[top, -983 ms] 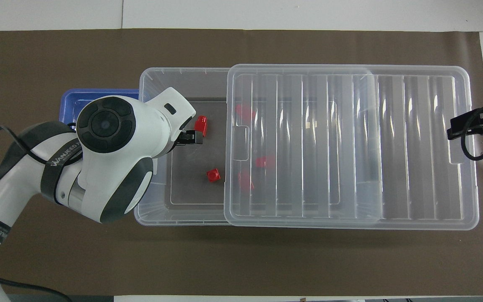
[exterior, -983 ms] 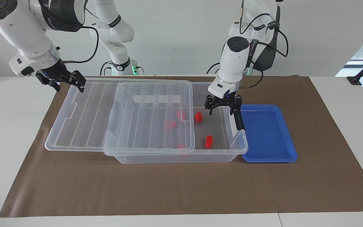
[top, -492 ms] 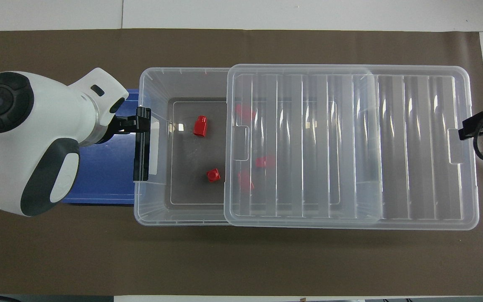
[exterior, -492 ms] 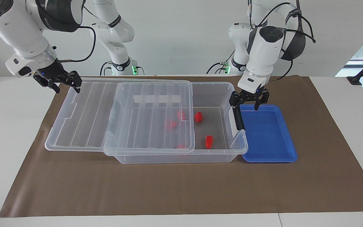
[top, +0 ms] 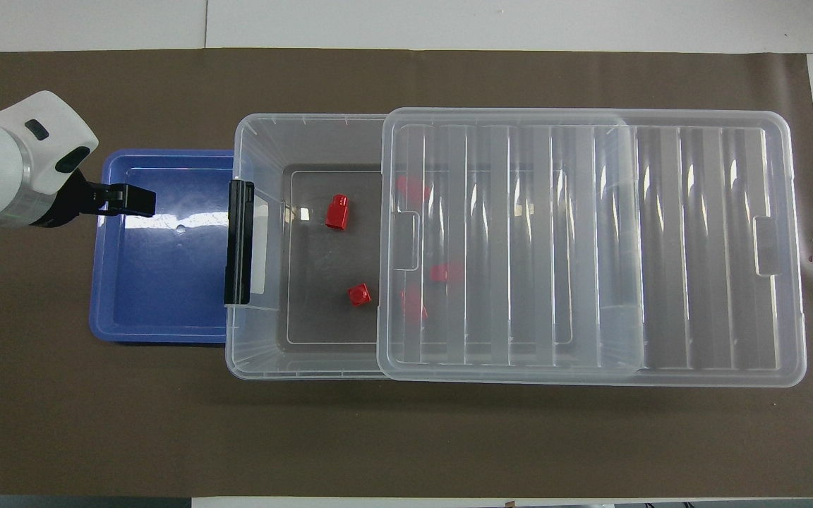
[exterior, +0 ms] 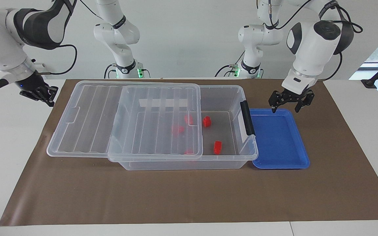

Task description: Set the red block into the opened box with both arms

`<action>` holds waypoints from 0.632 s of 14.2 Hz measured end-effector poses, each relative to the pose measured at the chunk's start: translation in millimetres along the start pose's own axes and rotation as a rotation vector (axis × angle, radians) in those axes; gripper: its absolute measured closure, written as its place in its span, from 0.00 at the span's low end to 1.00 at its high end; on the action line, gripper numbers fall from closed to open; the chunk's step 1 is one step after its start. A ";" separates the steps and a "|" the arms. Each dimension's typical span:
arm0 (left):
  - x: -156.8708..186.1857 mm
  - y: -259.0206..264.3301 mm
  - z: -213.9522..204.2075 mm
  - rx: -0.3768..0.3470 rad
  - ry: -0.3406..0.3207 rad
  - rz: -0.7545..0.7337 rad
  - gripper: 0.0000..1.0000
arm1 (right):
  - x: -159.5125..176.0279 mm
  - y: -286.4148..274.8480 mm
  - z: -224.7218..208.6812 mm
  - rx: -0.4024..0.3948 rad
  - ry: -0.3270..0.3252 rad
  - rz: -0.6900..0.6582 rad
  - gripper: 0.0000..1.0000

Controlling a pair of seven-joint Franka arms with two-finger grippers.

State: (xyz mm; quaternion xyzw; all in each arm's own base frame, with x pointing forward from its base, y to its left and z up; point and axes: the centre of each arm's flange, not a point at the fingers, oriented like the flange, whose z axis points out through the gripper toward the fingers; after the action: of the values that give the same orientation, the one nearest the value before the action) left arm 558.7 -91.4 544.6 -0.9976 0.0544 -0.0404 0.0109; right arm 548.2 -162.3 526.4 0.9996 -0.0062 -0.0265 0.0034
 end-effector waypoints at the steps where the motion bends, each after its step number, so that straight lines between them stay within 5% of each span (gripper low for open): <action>1: 1.0 -7.6 -6.9 -0.004 -0.003 0.004 0.00 | 1.0 1.0 11.7 0.000 -0.002 0.001 0.99; 9: -1.8 -47.8 -57.3 -0.006 -0.039 0.015 0.00 | 0.4 -3.4 50.9 0.002 -0.009 -0.006 0.99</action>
State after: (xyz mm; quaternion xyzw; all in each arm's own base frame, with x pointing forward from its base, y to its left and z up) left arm 557.4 -44.7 602.8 -0.9978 0.0620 -0.0206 0.0094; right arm 545.9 -159.1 475.6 0.9995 -0.0033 -0.0309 0.0025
